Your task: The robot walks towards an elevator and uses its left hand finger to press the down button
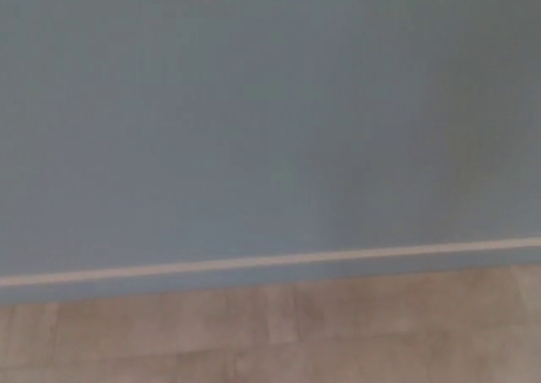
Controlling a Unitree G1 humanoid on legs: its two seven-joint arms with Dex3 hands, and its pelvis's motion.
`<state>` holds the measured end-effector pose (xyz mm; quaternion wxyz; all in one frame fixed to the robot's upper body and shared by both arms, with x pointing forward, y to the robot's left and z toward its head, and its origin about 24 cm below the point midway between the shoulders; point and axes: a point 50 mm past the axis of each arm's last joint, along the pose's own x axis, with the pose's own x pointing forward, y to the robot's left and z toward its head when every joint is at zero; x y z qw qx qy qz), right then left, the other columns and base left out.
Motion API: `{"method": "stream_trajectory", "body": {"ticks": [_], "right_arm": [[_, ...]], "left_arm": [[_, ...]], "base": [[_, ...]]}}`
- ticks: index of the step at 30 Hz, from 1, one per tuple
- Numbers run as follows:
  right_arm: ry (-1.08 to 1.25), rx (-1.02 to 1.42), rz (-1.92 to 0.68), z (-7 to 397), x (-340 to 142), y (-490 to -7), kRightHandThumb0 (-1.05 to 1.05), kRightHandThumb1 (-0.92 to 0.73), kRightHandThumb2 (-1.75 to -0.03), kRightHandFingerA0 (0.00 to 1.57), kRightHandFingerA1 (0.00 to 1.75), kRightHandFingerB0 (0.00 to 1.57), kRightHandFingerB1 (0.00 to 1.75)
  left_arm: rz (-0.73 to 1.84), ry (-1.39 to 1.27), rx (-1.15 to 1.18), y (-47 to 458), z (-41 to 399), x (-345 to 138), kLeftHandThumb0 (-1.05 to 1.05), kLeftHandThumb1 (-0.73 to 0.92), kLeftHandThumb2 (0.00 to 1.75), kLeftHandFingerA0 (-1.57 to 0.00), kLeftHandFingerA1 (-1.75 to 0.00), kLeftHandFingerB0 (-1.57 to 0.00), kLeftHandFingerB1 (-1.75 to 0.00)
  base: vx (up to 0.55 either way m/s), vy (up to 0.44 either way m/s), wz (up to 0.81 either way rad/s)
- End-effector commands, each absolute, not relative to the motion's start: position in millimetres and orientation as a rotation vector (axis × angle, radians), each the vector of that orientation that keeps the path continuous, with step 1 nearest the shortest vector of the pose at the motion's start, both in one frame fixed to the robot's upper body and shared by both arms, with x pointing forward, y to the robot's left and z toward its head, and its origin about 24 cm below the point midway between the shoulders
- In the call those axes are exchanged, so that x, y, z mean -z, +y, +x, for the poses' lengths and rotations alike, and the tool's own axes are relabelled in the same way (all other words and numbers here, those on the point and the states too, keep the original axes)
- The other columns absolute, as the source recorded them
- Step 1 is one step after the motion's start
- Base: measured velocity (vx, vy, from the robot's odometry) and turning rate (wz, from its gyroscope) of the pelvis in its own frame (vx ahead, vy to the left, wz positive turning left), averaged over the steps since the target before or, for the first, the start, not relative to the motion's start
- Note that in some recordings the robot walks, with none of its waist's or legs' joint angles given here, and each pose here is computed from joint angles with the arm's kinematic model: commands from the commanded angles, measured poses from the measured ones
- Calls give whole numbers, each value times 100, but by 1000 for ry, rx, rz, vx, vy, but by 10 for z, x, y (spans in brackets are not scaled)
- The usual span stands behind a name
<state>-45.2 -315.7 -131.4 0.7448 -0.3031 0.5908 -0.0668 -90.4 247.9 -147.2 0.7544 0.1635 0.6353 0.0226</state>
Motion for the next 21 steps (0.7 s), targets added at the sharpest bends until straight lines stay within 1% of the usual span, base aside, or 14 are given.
{"method": "stream_trajectory", "body": {"ticks": [1,6,7,8,9,10,11,14,15,17,18,19,20,21], "right_arm": [[1289,157,-680,-436,1295,-3199,-36,-57,-58,75,55,51,37],[1289,156,-666,-464,1292,-3192,-38,-58,-58,73,58,50,36],[1290,153,-672,-467,1291,-3192,-39,-58,-58,73,59,50,36],[1290,149,-678,-467,1291,-3192,-39,-58,-58,73,59,50,36],[1291,149,-676,-468,1291,-3192,-45,-47,-81,68,68,43,50],[1292,150,-672,-471,1292,-3191,-45,-47,-81,68,68,43,50],[1292,150,-673,-471,1291,-3192,-39,-58,-58,74,58,50,36],[1292,164,-660,-460,1296,-3191,-38,-57,-58,75,59,50,37],[1294,165,-659,-459,1296,-3191,-46,-47,-79,72,68,45,50],[1297,167,-660,-452,1301,-3189,-46,-47,-79,72,67,46,50],[1295,163,-657,-455,1301,-3184,-46,-48,-80,72,68,44,50],[1294,161,-656,-456,1301,-3183,-46,-48,-80,72,68,44,50],[1294,161,-659,-462,1299,-3184,-39,-58,-58,77,59,51,36],[1295,162,-663,-470,1297,-3186,-39,-58,-58,77,59,51,36]], "left_arm": [[371,1401,-49,2469,-949,1465,-42,72,62,-60,-64,-53,-42],[399,1371,3,2460,-973,1435,-40,74,62,-57,-65,-51,-42],[395,1374,-2,2461,-979,1434,-40,74,62,-58,-65,-51,-42],[384,1383,-13,2465,-981,1439,-40,74,62,-58,-65,-51,-42],[381,1394,-17,2472,-976,1447,-42,73,62,-58,-61,-51,-41],[380,1407,-20,2479,-970,1456,-42,73,62,-58,-61,-51,-41],[376,1418,-26,2487,-966,1462,-44,72,62,-59,-55,-51,-40],[364,1438,-44,2505,-954,1475,-44,71,61,-59,-53,-52,-40],[366,1435,-43,2502,-954,1474,-42,73,62,-60,-58,-51,-40],[373,1428,-41,2499,-941,1476,-43,70,61,-59,-57,-54,-41],[377,1422,-45,2500,-929,1477,-42,70,61,-60,-62,-52,-41],[378,1420,-46,2500,-926,1477,-42,70,61,-60,-62,-52,-41],[386,1402,-32,2489,-933,1466,-39,72,62,-57,-62,-51,-42],[395,1380,-14,2473,-943,1452,-39,72,62,-57,-62,-51,-42]], "base": [[208,26,6],[192,-67,5],[260,-133,-146],[280,-119,37],[269,-75,22],[254,-73,-1],[255,-65,1],[98,-105,-3],[42,-82,-9],[6,-17,-5],[80,1,-16],[83,26,-12],[0,0,0],[111,123,-3]]}}
